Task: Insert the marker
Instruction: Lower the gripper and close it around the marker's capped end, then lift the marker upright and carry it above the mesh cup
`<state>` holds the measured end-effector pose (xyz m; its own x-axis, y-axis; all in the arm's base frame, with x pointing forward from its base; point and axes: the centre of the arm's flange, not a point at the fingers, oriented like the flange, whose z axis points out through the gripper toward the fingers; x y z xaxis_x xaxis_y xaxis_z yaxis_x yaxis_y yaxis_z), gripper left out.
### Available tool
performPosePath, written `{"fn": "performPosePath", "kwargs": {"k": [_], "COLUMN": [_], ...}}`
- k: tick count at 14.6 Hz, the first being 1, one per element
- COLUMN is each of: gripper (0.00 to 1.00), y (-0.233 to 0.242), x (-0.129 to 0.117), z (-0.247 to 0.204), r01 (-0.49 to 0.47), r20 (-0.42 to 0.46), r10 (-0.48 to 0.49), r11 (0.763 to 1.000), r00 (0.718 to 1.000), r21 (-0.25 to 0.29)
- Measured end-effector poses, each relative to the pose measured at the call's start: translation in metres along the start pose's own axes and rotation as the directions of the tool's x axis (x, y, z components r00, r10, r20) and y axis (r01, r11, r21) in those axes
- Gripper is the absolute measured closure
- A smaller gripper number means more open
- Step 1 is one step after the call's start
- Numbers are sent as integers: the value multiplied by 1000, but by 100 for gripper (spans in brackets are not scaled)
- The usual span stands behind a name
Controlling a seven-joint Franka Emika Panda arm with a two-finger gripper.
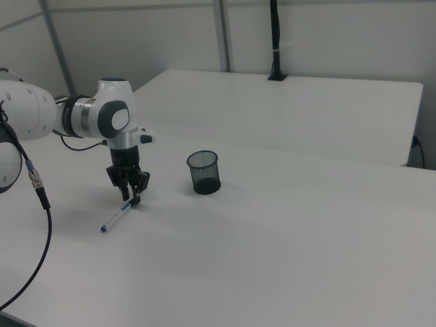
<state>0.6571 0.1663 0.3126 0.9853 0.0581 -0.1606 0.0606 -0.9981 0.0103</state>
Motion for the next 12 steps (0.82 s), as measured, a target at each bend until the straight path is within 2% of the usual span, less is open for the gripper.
{"fn": "performPosePath", "kwargs": {"k": [6, 7, 9, 10, 12], "gripper": [59, 67, 73, 83, 83], "y": [1, 1, 0, 0, 0], "x": [1, 1, 1, 1, 2], "z": [9, 9, 9, 8, 8], "r01": [4, 4, 4, 4, 4], "r20": [11, 11, 10, 9, 9], "r10": [-4, -4, -4, -4, -4], "r11": [1000, 1000, 1000, 1000, 1000], "r00": [1000, 1000, 1000, 1000, 1000], "r21": [-12, -12, -12, -12, -12]}}
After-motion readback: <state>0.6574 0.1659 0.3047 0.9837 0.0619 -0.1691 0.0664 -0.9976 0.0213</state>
